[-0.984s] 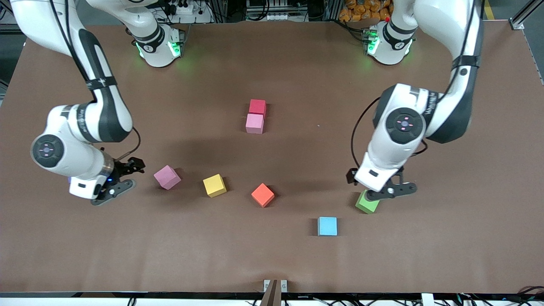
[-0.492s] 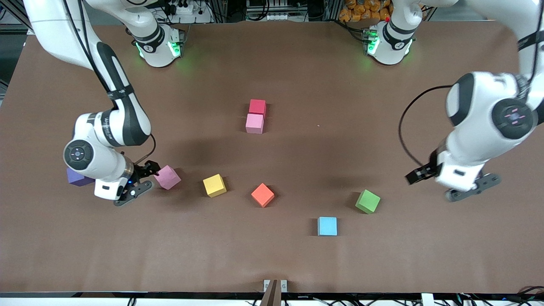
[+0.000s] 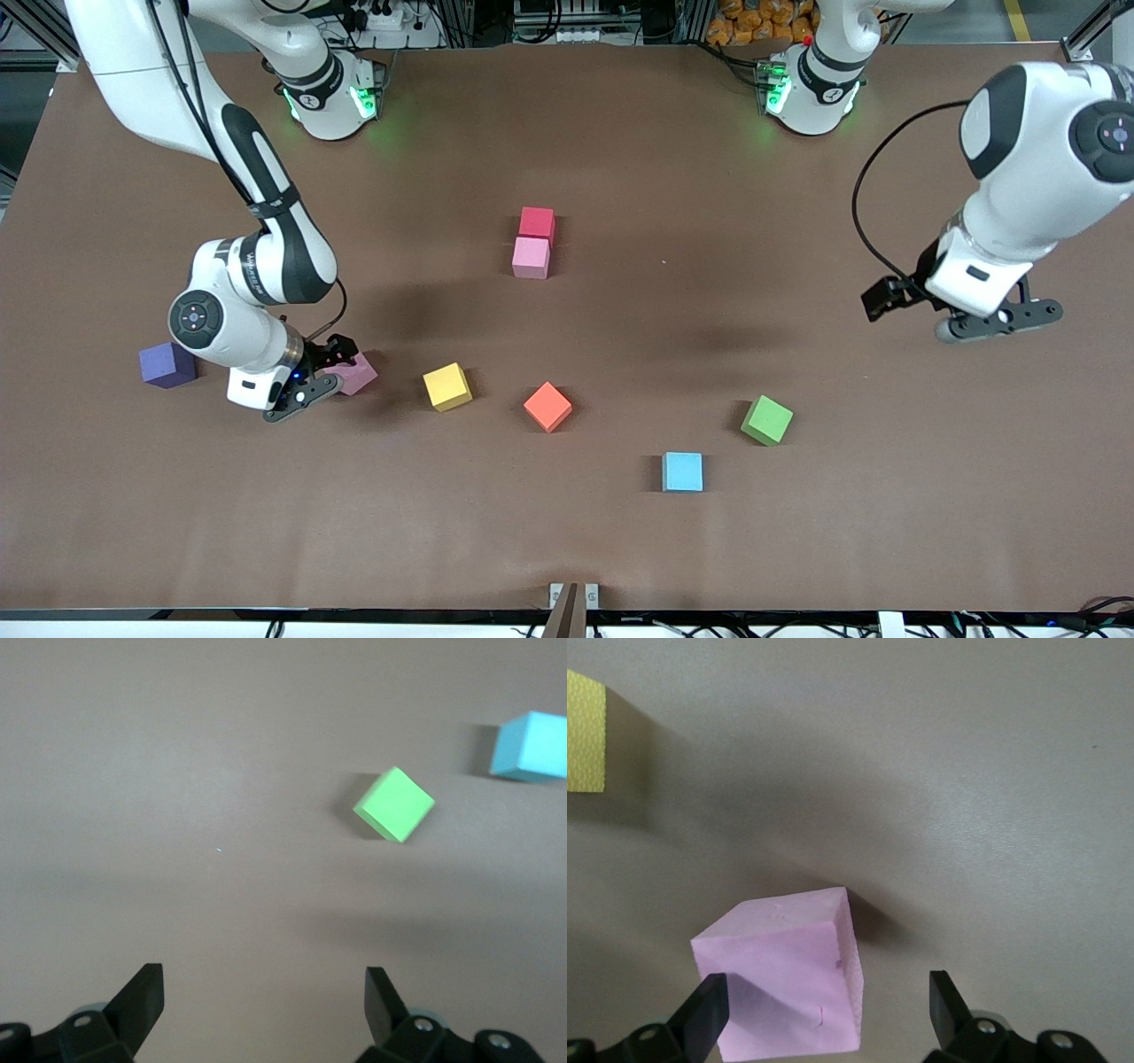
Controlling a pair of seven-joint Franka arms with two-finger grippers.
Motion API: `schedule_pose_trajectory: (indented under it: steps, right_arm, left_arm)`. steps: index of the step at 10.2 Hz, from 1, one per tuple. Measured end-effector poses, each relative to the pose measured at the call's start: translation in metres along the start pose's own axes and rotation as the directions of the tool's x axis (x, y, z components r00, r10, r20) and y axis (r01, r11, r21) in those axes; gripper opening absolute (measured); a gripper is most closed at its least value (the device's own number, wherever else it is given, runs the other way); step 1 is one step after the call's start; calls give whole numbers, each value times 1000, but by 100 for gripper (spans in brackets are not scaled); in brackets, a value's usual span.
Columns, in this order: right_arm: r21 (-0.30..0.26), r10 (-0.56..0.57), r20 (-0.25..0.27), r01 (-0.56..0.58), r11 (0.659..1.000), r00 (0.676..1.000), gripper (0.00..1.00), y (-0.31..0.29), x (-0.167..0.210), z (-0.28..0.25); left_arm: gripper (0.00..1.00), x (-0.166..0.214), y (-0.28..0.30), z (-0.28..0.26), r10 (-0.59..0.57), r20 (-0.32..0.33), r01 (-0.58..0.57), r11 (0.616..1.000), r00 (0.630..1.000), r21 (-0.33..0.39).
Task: Arrange blocks into number 1
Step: 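Lower the right gripper and grasp the pink cube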
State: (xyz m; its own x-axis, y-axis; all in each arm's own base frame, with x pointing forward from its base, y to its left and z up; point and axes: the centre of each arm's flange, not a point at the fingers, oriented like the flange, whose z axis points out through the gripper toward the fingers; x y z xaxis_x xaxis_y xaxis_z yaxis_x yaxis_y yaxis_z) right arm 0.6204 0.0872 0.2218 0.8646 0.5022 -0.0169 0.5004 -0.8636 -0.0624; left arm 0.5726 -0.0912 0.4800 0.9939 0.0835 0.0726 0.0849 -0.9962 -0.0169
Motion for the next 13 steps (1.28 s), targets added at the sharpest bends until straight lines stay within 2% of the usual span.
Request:
schedule_pose_trajectory:
  steps: [2, 4, 9, 12, 13]
  right_arm:
    - [2, -4, 1, 4, 1000, 1000, 100, -3, 1, 1]
    - [3, -2, 2, 2, 1000, 1000, 100, -4, 1, 3]
    - [20, 13, 10, -13, 1000, 1000, 100, -6, 0, 4]
    - [35, 29, 18, -30, 999, 999, 100, -7, 0, 4]
    - [48, 36, 24, -37, 998, 999, 100, -8, 1, 2]
  left_arm:
    - [100, -2, 13, -11, 98, -14, -98, 995, 995, -6]
    - [100, 2, 10, -33, 140, -17, -140, 990, 990, -4]
    - [100, -6, 13, -53, 215, 48, -216, 976, 975, 8]
    - [100, -18, 23, -87, 236, 123, -239, 971, 964, 12]
    - [100, -21, 22, -98, 234, 130, -238, 971, 963, 13]
